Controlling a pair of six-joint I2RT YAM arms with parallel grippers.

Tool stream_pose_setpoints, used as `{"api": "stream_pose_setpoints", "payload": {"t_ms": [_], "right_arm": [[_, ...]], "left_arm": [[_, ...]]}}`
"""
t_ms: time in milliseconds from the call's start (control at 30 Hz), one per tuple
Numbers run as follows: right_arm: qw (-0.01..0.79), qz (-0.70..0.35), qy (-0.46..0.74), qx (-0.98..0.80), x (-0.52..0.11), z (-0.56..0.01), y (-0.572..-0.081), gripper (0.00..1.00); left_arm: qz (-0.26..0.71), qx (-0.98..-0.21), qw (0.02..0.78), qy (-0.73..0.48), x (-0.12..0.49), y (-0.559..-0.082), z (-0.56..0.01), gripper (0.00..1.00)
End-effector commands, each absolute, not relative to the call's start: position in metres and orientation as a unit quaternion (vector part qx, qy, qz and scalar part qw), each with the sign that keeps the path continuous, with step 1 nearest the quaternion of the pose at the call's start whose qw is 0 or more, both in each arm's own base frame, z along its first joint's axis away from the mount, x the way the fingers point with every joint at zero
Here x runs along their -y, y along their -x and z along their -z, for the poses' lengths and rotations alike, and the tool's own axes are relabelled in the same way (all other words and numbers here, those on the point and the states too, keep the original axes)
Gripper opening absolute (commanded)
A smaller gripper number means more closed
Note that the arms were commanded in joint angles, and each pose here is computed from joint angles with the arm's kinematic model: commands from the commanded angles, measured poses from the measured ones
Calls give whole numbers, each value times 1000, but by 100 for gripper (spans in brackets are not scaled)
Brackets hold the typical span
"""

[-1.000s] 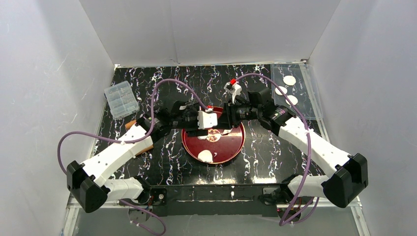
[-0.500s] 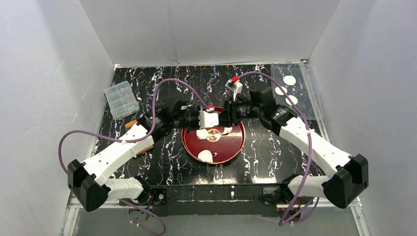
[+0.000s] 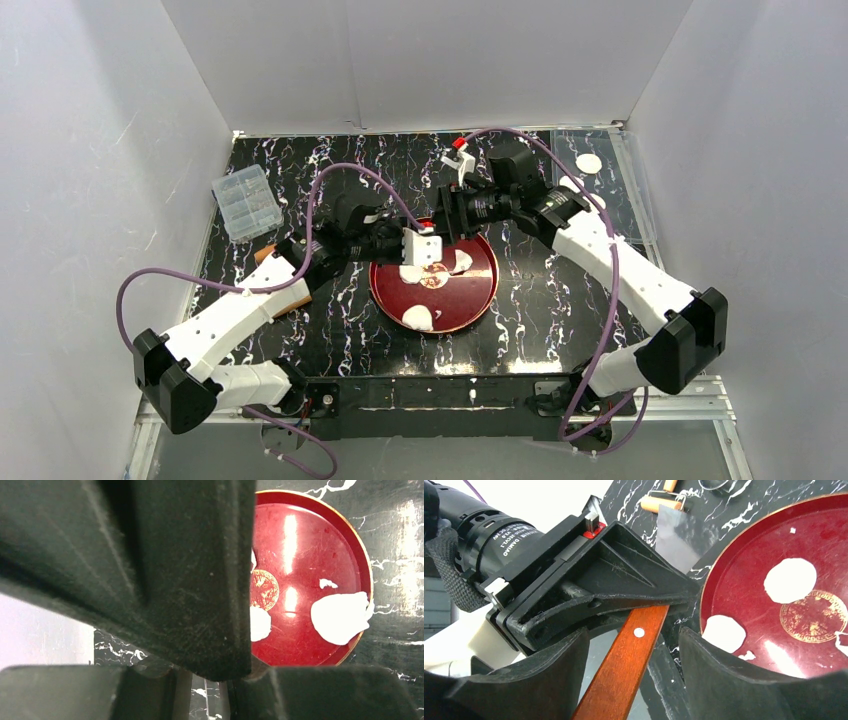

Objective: Roll out the dumpling wrappers from the dough

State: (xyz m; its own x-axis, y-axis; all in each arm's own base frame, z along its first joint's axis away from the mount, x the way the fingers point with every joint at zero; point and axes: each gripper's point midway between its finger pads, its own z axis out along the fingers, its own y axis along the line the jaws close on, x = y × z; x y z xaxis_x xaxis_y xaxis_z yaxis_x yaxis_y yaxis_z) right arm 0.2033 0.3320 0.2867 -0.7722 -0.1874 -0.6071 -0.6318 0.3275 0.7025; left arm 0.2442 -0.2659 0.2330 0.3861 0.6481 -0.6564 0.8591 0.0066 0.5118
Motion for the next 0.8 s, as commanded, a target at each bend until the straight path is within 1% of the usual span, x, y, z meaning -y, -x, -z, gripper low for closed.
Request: {"api": "stream_pose_setpoints", "payload": {"t_ms": [0, 67, 167, 300, 400, 433, 600, 700, 767], "right_arm": [[168, -532, 259, -789, -333, -298, -190, 75], [166, -527, 260, -792, -333, -296, -190, 76], [155, -516, 262, -801, -330, -291, -189, 70], [126, -509, 260, -810, -330, -289, -186, 65], [115, -509, 257, -813, -330, -288, -185, 53], [111, -508, 255, -815, -330, -287, -184, 51], [82, -500, 246, -826, -325, -281, -178, 53], [78, -495, 244, -830, -324, -277, -177, 49], [88, -497, 248, -827, -325, -278, -180, 48]], "left_arm": [[109, -510, 478, -707, 267, -241, -250, 0], [109, -508, 478, -708, 266, -240, -250, 0], [104, -505, 476, -713, 265, -240, -247, 0], [94, -498, 474, -720, 263, -240, -242, 0], [67, -499, 488, -713, 262, -252, -244, 0], [55, -502, 492, -709, 261, -257, -244, 0], [-7, -511, 506, -695, 254, -281, -244, 0], [-23, -502, 515, -694, 253, -286, -244, 0], [-25, -490, 513, -705, 253, -282, -241, 0]]}}
